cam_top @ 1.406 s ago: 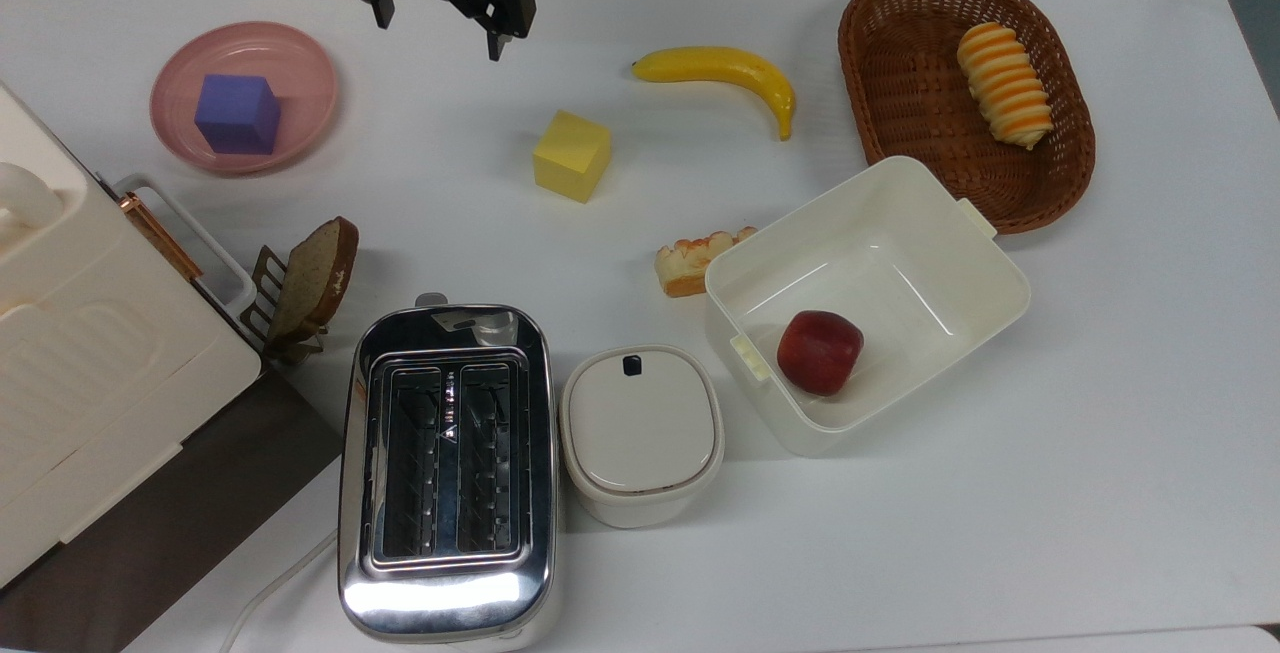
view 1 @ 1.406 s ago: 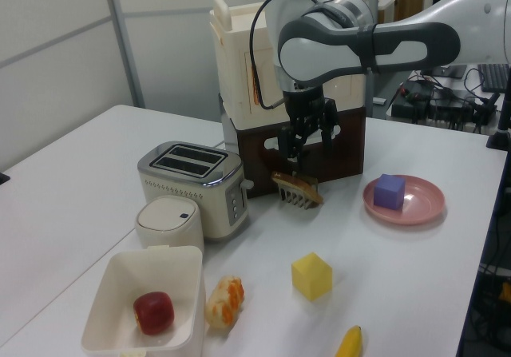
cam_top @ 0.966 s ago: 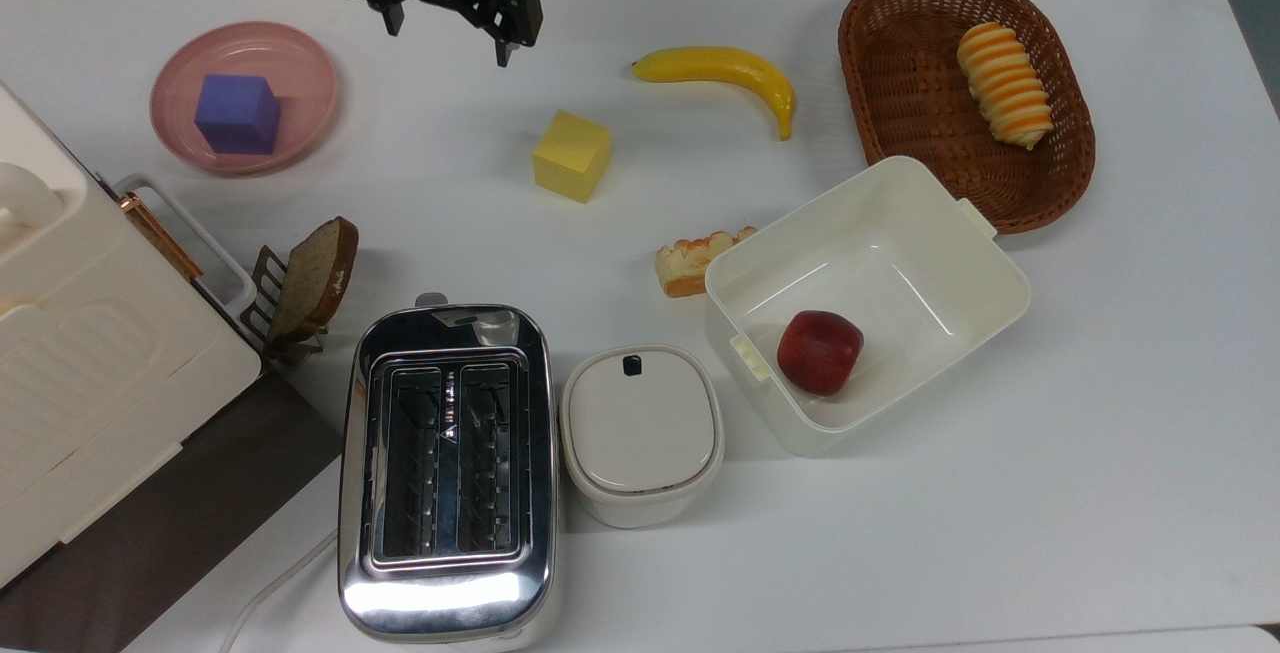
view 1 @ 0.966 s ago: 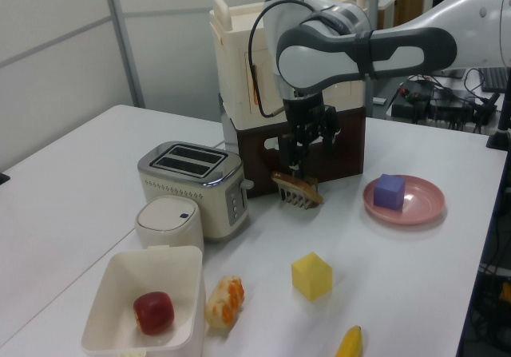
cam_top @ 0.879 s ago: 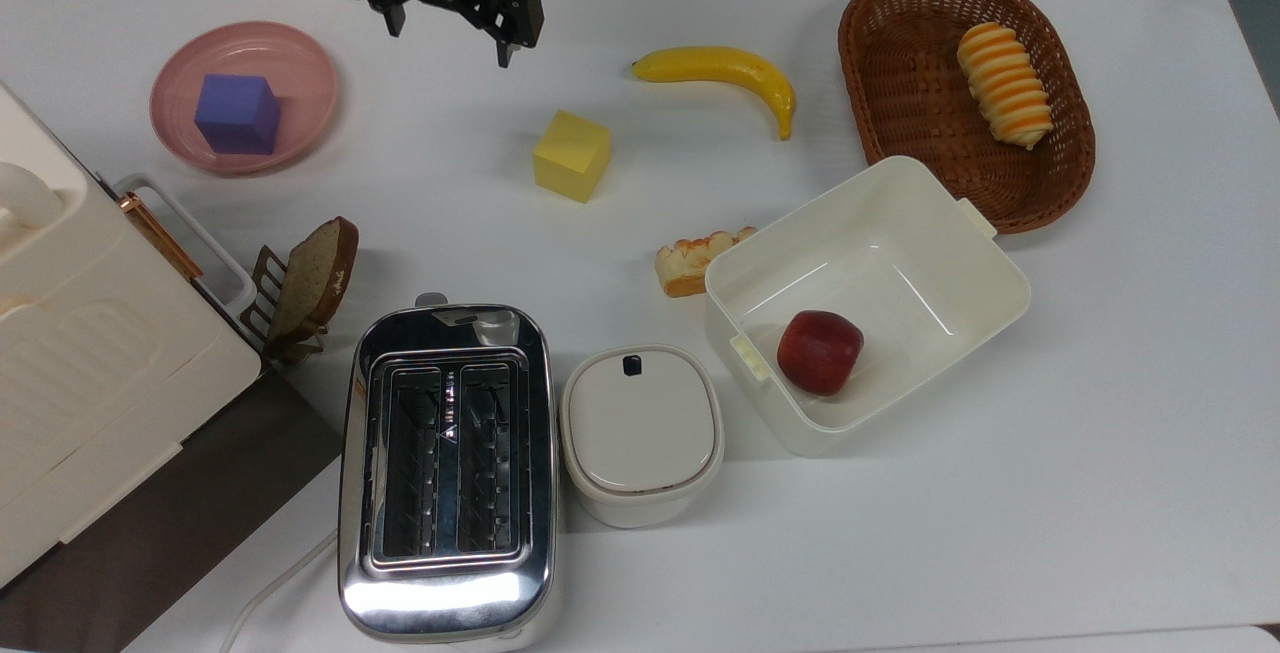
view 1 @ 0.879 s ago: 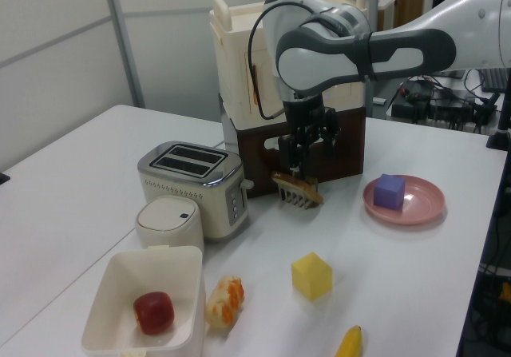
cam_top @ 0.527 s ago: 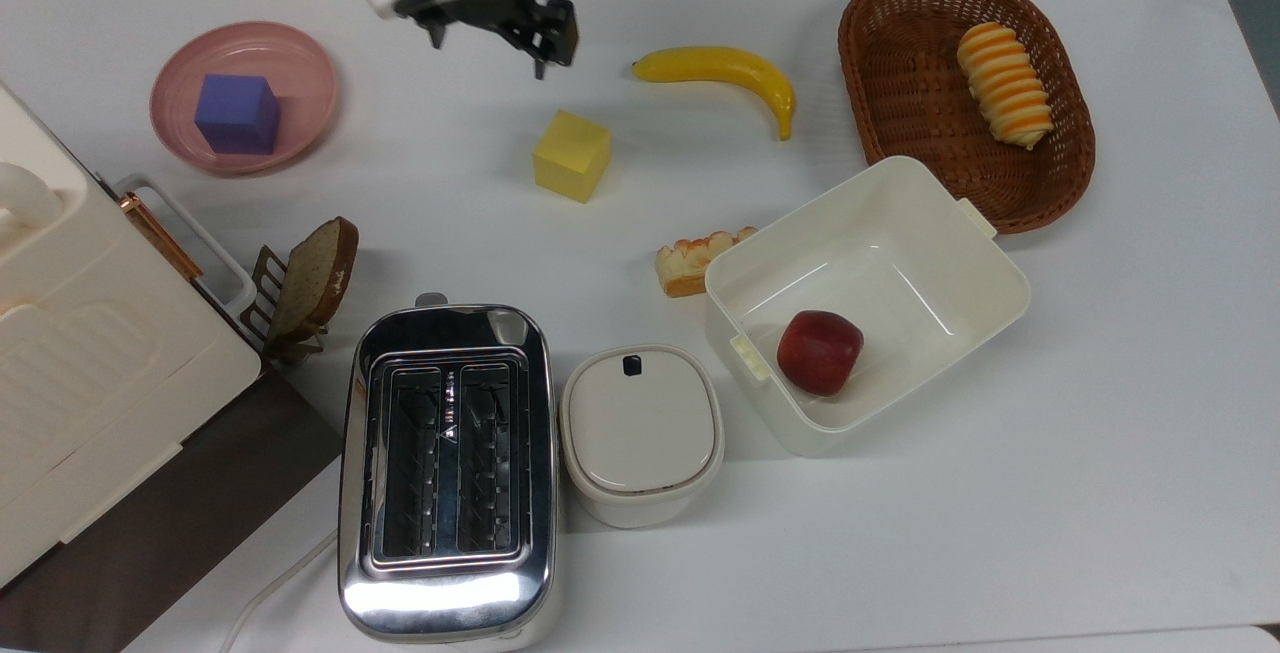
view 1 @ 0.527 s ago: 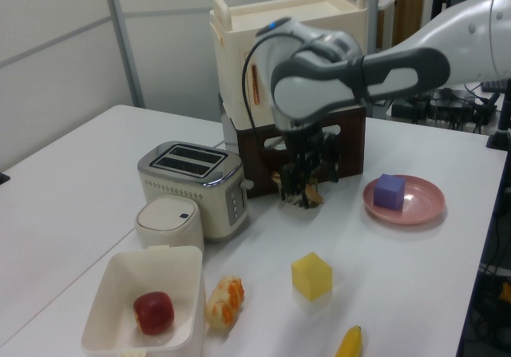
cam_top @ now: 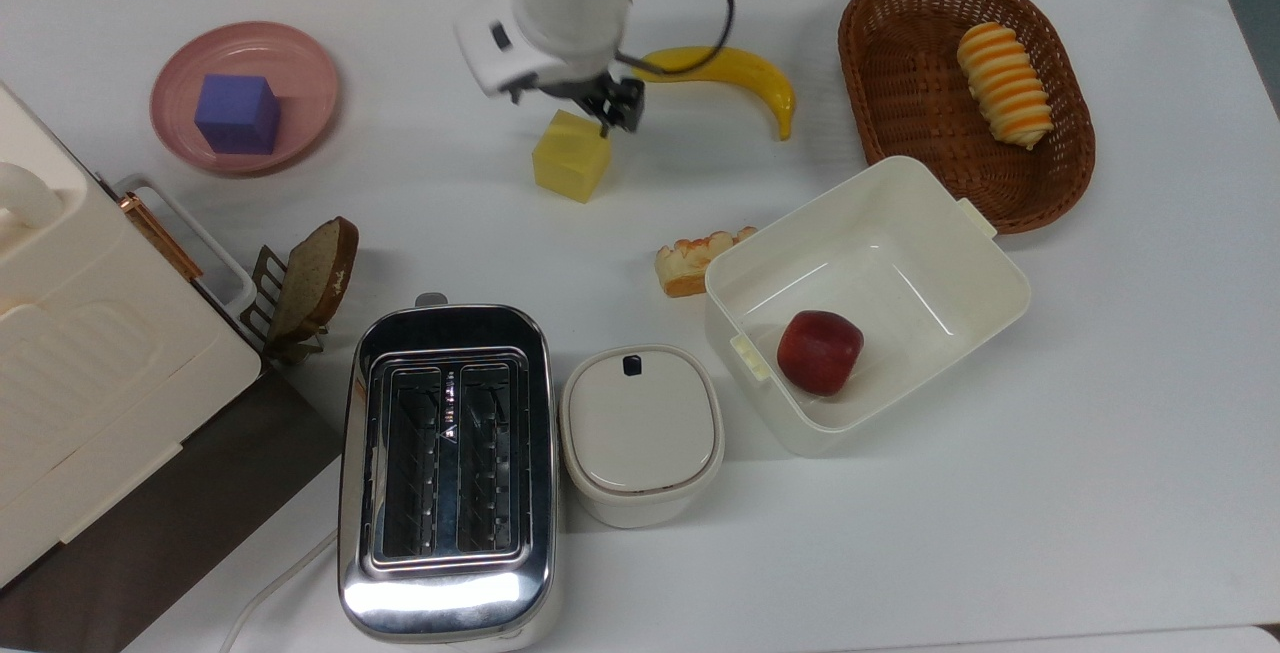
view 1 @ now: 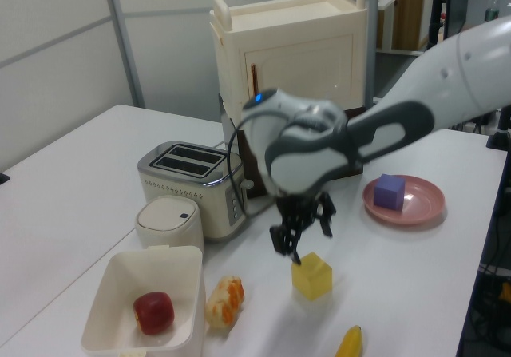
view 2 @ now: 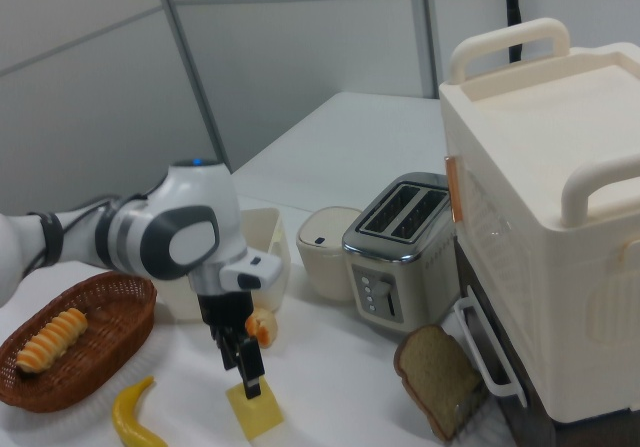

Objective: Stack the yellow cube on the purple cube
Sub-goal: 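Lower the gripper onto the yellow cube and close on it, then lift the yellow cube and carry it over the purple cube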

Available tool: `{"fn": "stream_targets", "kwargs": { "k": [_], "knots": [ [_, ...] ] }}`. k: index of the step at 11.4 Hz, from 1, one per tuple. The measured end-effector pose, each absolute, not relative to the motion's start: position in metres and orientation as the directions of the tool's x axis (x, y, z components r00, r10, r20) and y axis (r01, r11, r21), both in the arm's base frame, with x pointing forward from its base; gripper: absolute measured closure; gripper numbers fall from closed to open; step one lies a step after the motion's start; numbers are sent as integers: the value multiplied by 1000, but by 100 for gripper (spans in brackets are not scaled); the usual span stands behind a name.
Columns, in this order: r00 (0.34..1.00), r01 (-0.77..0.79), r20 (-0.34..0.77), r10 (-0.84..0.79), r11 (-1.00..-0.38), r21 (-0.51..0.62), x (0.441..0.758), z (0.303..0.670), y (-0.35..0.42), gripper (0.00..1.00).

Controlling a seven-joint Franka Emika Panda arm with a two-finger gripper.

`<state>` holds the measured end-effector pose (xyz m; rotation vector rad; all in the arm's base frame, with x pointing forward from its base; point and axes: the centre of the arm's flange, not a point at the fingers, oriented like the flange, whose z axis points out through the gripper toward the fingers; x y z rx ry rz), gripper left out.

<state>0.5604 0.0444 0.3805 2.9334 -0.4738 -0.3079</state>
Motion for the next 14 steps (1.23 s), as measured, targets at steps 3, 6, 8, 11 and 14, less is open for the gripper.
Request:
{"fn": "stream_targets", "kwargs": {
  "k": [3,6,8,11,14],
  "knots": [
    [926,-286,-191,-325,-936,204,564,339,57,0],
    [919,-285,-215,-331,-933,222,566,310,53,6],
    [920,-277,-221,-324,-935,221,565,309,47,13],
    [940,-249,-193,-281,-953,173,570,362,6,41],
    [948,-232,-194,-253,-965,126,554,441,-108,41]
  ]
}}
